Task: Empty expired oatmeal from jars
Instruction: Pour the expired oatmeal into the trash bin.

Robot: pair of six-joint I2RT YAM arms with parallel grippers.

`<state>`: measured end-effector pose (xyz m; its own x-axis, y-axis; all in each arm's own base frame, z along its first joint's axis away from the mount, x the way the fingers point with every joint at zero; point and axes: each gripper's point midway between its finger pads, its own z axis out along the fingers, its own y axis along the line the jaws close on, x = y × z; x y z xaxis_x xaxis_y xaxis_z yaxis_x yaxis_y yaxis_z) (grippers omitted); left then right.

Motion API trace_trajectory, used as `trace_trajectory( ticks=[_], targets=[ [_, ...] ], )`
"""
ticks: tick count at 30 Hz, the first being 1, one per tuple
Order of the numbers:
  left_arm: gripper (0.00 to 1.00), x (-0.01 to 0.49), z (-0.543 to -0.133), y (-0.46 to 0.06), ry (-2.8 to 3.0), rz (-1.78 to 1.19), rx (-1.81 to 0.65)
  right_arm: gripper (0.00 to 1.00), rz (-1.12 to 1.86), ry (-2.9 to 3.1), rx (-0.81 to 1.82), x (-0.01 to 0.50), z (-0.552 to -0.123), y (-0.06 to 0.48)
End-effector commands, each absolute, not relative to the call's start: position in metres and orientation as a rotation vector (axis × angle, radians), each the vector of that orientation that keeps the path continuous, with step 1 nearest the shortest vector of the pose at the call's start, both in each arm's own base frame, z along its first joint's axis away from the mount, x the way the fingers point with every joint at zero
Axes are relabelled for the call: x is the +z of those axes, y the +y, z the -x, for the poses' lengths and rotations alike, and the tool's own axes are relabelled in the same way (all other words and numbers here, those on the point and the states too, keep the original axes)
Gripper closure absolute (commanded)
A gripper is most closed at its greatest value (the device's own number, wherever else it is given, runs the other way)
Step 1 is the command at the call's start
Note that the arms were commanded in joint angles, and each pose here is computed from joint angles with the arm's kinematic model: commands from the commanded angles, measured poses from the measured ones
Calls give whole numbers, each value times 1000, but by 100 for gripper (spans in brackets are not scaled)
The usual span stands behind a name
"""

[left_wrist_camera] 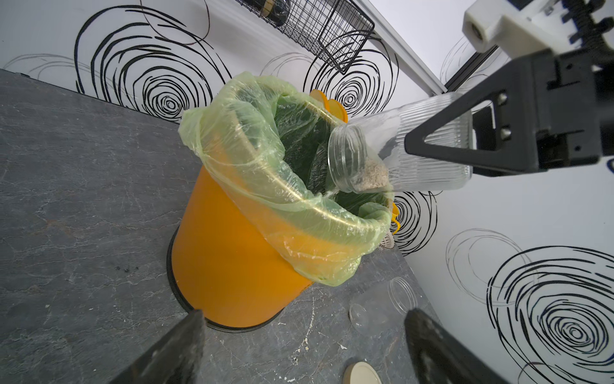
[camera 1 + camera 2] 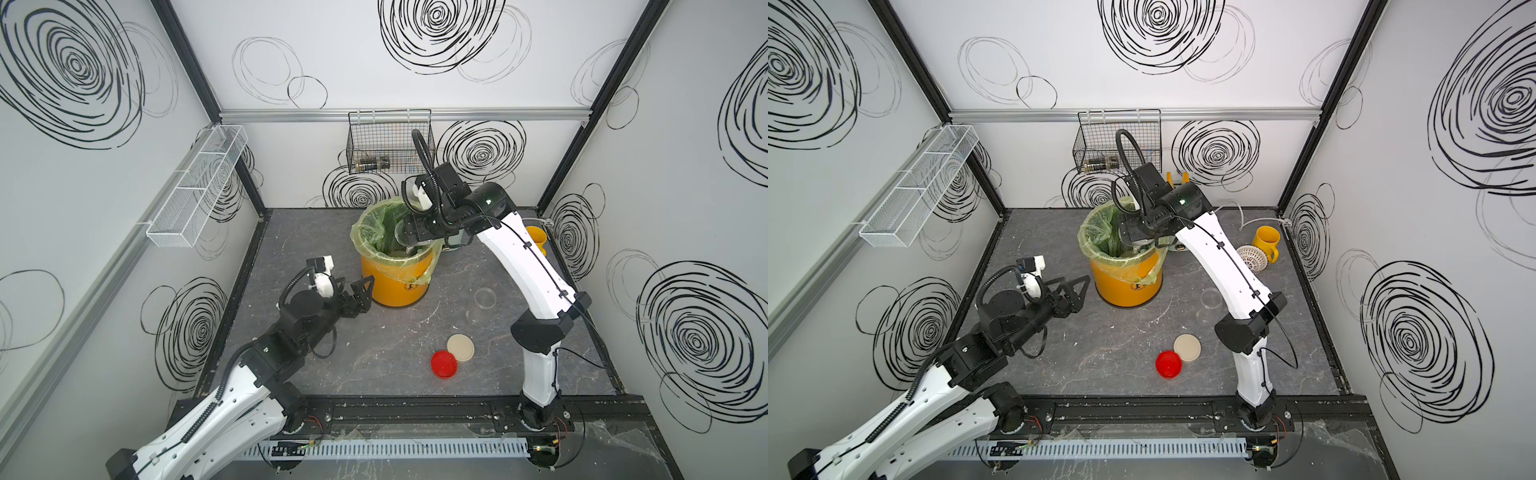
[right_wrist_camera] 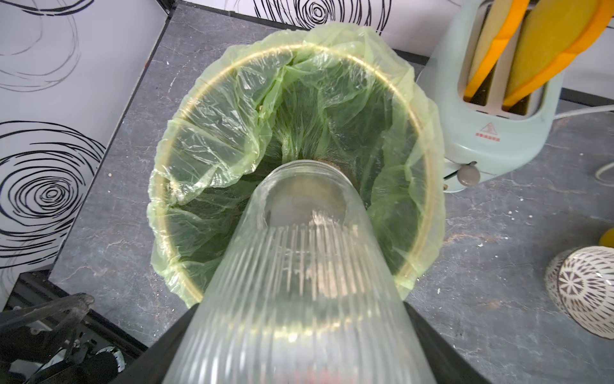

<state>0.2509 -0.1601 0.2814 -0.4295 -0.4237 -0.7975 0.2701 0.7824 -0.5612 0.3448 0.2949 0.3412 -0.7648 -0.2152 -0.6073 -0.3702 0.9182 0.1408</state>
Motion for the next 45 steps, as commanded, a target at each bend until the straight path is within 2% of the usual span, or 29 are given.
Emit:
trace_trajectory(
  ticks=[1,15,23,33,38,45],
  targets=[
    [4,288,-252,-160,1839,116,-785,100,412,2403,294,354,-347,296],
    [4,286,-253,-160,1853,109,-765,100,405,2340,10,332,-362,308],
    [4,286,-256,-164,1866,106,-760,100,392,2251,-20,347,-369,315],
    [4,281,-259,-166,1886,111,-736,100,484,2276,-88,323,-371,328],
    [4,281,-260,-167,1888,114,-733,100,512,2201,-114,338,-370,333],
    [4,284,-260,-166,1880,120,-729,100,727,1943,-410,353,-354,348]
  ],
)
